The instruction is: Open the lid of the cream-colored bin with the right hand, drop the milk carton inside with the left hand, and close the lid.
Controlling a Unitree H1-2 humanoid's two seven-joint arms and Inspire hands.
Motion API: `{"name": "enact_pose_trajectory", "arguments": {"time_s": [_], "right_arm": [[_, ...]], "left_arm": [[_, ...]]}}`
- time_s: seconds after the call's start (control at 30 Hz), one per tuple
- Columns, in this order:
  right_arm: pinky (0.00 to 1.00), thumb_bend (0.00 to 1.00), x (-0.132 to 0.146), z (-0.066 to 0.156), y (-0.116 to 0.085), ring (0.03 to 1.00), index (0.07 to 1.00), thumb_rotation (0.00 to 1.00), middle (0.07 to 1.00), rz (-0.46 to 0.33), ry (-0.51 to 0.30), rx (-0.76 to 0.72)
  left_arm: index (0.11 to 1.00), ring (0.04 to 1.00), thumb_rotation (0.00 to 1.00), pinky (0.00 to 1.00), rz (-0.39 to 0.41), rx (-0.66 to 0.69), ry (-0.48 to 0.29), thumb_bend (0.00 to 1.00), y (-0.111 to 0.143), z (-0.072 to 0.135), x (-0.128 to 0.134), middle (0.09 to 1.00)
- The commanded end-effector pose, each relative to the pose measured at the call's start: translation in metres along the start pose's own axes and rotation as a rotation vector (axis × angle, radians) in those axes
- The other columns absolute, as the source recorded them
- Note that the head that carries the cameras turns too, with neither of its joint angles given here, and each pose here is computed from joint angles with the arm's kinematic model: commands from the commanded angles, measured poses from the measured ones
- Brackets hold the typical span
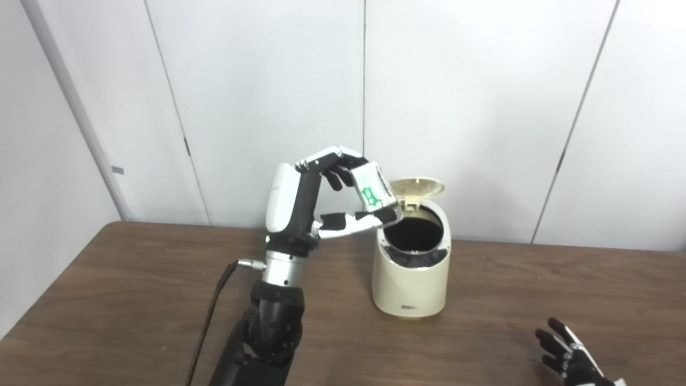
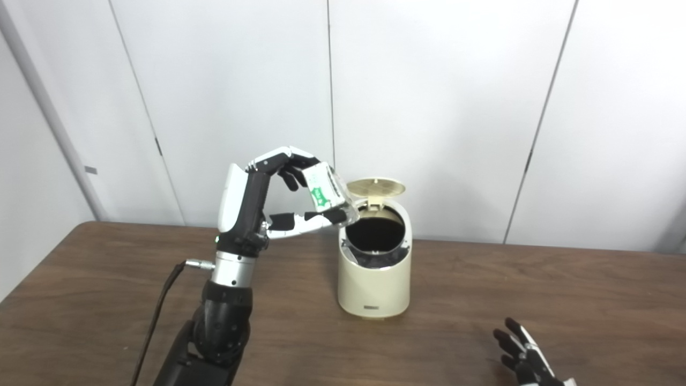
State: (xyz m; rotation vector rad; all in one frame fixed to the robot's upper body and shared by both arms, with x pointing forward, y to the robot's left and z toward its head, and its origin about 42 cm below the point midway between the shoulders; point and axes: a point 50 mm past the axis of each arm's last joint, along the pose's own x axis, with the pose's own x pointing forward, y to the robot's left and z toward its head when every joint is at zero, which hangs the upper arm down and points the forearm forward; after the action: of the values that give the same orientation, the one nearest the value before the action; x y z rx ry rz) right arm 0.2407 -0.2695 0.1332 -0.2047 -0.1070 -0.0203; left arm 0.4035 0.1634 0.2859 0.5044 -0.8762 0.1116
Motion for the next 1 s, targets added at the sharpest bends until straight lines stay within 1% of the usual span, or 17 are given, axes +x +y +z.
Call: {"name": "enact_pose_trajectory", "arguments": {"time_s": [0.0,0.1,0.2,0.4,0.6,0.77,0.97], "right_arm": [[0.87,0.66,0.004,0.014,0.000,0.896,0.925,1.00,0.868,-0.016,-0.062,0.005],[0.86,0.65,0.006,0.017,0.003,0.897,0.923,1.00,0.868,-0.018,-0.071,-0.010],[0.87,0.62,0.007,0.020,0.004,0.900,0.930,1.00,0.869,-0.024,-0.079,-0.014],[0.87,0.64,0.009,0.021,0.002,0.902,0.931,1.00,0.865,-0.037,-0.098,-0.001],[0.87,0.64,0.008,0.018,0.002,0.901,0.926,1.00,0.860,-0.044,-0.093,0.011],[0.86,0.64,0.008,0.017,0.005,0.894,0.928,1.00,0.859,-0.044,-0.090,0.010],[0.86,0.64,0.006,0.016,0.003,0.895,0.929,1.00,0.860,-0.044,-0.091,0.010]], "left_arm": [[0.488,0.433,0.00,0.36,0.059,-0.022,-0.097,0.48,0.005,0.013,0.024,0.502],[0.489,0.435,0.00,0.36,0.049,-0.036,-0.088,0.48,0.000,0.010,0.021,0.505],[0.491,0.435,0.00,0.36,0.046,-0.046,-0.071,0.48,-0.005,0.008,0.017,0.498],[0.494,0.433,0.00,0.35,0.034,-0.037,-0.041,0.48,-0.012,0.000,0.011,0.497],[0.487,0.433,0.00,0.36,0.018,-0.041,-0.031,0.48,-0.018,-0.005,0.007,0.501],[0.477,0.438,0.00,0.37,0.004,-0.045,-0.040,0.48,-0.023,-0.008,0.006,0.500],[0.480,0.440,0.00,0.37,-0.010,-0.054,-0.034,0.48,-0.030,-0.014,0.006,0.497]]}}
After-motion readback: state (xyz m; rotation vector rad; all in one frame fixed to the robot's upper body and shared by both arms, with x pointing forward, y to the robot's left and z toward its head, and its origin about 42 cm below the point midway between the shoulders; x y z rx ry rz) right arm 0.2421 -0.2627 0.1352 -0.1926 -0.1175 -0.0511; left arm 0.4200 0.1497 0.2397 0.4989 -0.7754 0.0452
